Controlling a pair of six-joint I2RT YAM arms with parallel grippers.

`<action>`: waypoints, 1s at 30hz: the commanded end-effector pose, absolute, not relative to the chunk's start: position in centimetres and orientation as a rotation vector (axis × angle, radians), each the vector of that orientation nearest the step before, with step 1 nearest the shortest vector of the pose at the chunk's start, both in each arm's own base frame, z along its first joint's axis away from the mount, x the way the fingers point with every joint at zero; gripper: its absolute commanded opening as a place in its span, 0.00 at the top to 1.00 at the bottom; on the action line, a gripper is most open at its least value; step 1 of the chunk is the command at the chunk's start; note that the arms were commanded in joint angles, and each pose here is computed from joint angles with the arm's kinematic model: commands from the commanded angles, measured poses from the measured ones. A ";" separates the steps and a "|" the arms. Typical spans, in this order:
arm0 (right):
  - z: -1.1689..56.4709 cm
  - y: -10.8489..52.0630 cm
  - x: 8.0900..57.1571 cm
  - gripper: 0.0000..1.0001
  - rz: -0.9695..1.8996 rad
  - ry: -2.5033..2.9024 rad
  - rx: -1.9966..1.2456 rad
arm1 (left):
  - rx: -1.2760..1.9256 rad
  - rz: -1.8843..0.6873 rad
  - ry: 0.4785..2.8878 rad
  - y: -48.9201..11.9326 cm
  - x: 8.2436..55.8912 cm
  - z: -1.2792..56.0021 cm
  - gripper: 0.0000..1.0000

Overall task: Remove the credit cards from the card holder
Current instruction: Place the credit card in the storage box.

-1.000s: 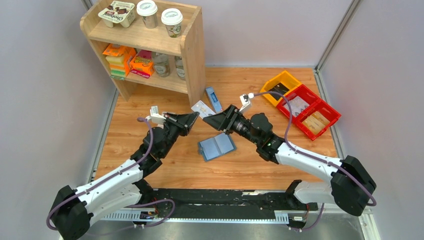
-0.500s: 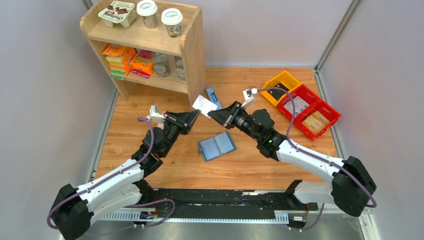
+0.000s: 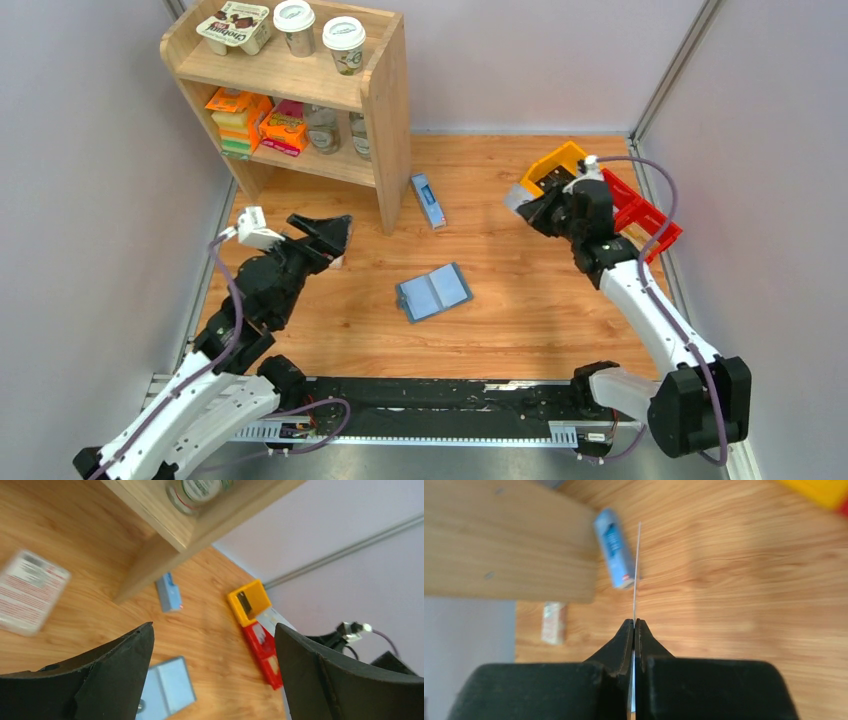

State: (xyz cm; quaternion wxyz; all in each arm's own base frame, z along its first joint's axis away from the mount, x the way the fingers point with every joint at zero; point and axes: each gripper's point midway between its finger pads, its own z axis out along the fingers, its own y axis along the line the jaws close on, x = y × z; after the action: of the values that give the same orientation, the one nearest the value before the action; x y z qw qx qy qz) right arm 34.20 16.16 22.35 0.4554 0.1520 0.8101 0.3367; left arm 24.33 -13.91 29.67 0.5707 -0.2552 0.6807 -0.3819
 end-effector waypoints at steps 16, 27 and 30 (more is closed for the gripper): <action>15.9 -4.3 42.6 1.00 0.328 2.267 0.750 | -0.302 -0.222 1.897 -5.1 21.1 22.9 0.00; 10.1 -5.3 45.7 0.92 0.457 2.382 0.818 | -0.304 -0.308 2.067 -6.3 22.0 19.3 0.00; 10.0 -6.8 44.9 0.80 0.341 2.398 0.840 | -0.344 -0.329 2.100 -5.9 22.5 19.0 0.00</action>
State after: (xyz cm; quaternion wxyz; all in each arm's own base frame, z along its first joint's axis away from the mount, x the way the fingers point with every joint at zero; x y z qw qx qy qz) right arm 44.77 -4.89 8.95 0.2731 0.3121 0.8953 0.1627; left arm 22.21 -4.74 19.14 0.5021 -0.1572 0.8449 -0.0966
